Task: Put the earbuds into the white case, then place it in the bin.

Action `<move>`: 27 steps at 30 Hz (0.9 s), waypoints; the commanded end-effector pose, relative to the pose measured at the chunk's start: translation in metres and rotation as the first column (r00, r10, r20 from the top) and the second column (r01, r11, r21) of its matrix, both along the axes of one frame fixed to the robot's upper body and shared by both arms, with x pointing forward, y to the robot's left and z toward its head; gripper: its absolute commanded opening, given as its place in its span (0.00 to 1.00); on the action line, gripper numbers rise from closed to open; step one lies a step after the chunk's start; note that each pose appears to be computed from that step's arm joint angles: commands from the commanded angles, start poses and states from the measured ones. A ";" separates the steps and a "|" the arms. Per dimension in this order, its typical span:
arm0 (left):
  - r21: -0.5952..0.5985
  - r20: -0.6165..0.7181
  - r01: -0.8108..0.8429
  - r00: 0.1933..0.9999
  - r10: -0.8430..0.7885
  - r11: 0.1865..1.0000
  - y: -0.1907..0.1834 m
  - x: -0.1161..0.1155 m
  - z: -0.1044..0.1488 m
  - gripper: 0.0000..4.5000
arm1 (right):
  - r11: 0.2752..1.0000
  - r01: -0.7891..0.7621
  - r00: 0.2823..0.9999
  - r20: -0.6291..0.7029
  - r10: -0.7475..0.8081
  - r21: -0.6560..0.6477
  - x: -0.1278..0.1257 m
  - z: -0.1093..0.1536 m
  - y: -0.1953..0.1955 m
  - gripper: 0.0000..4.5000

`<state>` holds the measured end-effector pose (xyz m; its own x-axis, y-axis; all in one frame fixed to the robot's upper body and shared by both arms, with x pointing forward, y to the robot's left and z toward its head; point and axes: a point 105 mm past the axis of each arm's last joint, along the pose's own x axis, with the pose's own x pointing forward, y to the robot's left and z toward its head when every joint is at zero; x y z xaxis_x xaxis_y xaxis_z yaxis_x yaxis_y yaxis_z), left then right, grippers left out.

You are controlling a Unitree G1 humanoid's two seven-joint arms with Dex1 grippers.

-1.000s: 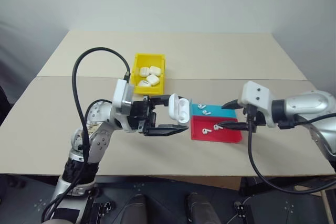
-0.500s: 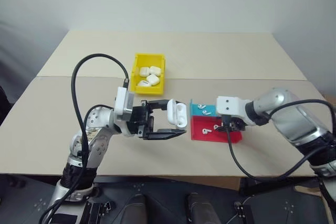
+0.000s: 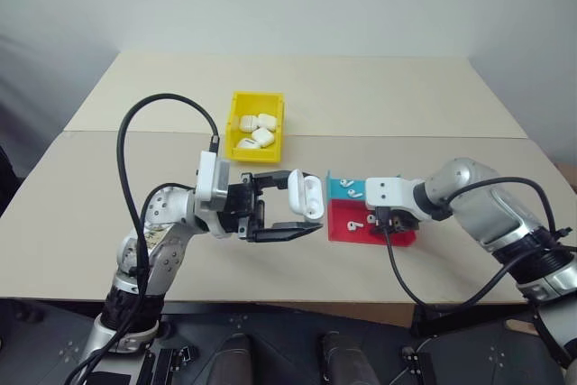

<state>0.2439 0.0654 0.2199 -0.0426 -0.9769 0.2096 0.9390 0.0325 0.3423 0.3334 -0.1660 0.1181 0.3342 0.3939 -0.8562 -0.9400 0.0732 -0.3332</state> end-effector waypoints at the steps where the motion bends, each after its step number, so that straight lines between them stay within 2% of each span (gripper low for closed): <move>1: -0.013 0.029 0.005 1.000 -0.005 1.000 0.001 -0.006 0.008 0.63 | 1.000 -0.025 1.000 0.001 0.025 0.000 -0.003 0.002 0.001 0.51; 3: -0.012 0.028 0.004 1.000 -0.004 1.000 0.001 -0.005 0.008 0.63 | 0.999 -0.028 1.000 -0.005 0.028 0.017 -0.004 0.002 0.003 0.44; 7: -0.011 0.026 0.003 1.000 -0.003 1.000 0.001 -0.005 0.008 0.63 | 0.999 -0.029 1.000 -0.002 0.029 0.017 -0.005 0.003 0.003 0.15; 14: -0.010 0.026 0.007 1.000 -0.007 1.000 0.002 -0.003 0.008 0.63 | 0.999 0.002 1.000 0.024 -0.003 0.050 -0.004 0.011 0.000 0.15; 16: -0.010 0.025 0.012 1.000 -0.012 1.000 0.002 -0.003 0.008 0.63 | 0.994 0.017 0.999 0.046 -0.022 0.104 -0.006 0.025 0.001 0.15; 19: -0.021 0.015 0.023 1.000 -0.023 1.000 0.003 -0.002 0.011 0.63 | 0.963 0.029 0.998 0.053 -0.044 0.268 -0.018 0.058 0.008 0.15; 23: -0.027 0.002 0.034 0.999 -0.034 0.999 0.002 -0.001 0.013 0.63 | 0.878 0.034 0.993 0.084 -0.084 0.478 -0.034 0.098 0.014 0.15; 24: -0.029 -0.001 0.037 0.999 -0.037 0.999 0.001 0.000 0.013 0.63 | 0.835 0.032 0.989 0.104 -0.107 0.550 -0.036 0.111 0.016 0.15; 25: -0.030 -0.005 0.041 0.999 -0.041 0.999 -0.001 0.001 0.013 0.63 | 0.777 0.022 0.982 0.131 -0.134 0.630 -0.039 0.126 0.017 0.15; 27: -0.031 -0.023 0.054 0.998 -0.055 0.998 -0.005 0.003 0.014 0.63 | 0.594 -0.026 0.965 0.174 -0.194 0.804 -0.049 0.161 0.017 0.15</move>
<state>0.2484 0.0642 0.2252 -0.0649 -0.9708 0.2308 0.9535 0.0079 0.3014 0.2959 -0.1442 0.2472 0.4965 0.8265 -0.2653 -0.8604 0.4280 -0.2767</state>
